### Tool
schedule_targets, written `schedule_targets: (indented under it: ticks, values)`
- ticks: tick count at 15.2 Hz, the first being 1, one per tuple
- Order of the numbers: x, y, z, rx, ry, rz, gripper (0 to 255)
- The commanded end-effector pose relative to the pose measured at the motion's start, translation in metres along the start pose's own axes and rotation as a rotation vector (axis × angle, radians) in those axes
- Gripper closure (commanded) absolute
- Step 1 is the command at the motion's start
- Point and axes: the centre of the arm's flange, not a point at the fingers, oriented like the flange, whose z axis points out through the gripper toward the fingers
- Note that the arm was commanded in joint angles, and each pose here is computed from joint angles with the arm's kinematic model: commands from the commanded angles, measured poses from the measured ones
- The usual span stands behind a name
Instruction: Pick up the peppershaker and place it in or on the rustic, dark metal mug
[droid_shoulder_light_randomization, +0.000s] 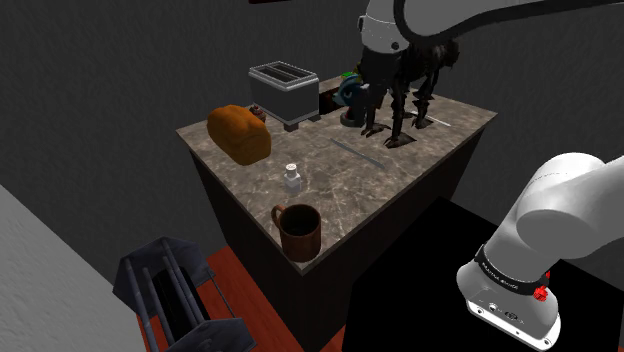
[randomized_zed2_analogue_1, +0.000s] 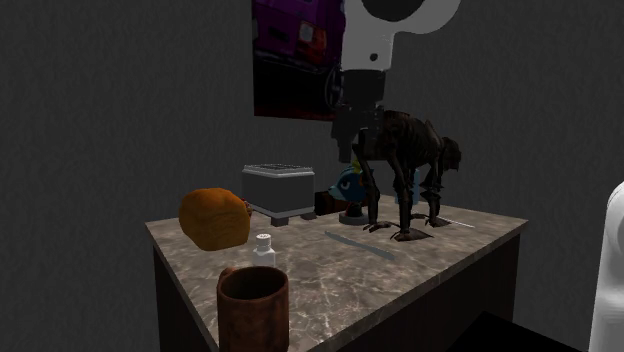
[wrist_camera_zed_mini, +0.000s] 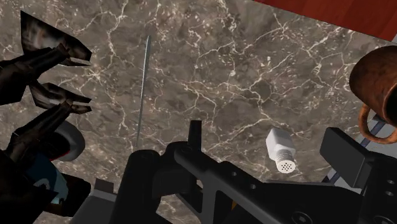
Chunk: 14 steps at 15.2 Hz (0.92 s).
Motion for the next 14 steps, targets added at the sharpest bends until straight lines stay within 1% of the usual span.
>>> schedule_targets:
  ticks: [1, 14]
  values:
    - [0.012, -0.011, 0.018, -0.002, 0.012, 0.0, 0]
    - [0.107, -0.093, 0.129, -0.019, 0.071, -0.006, 0]
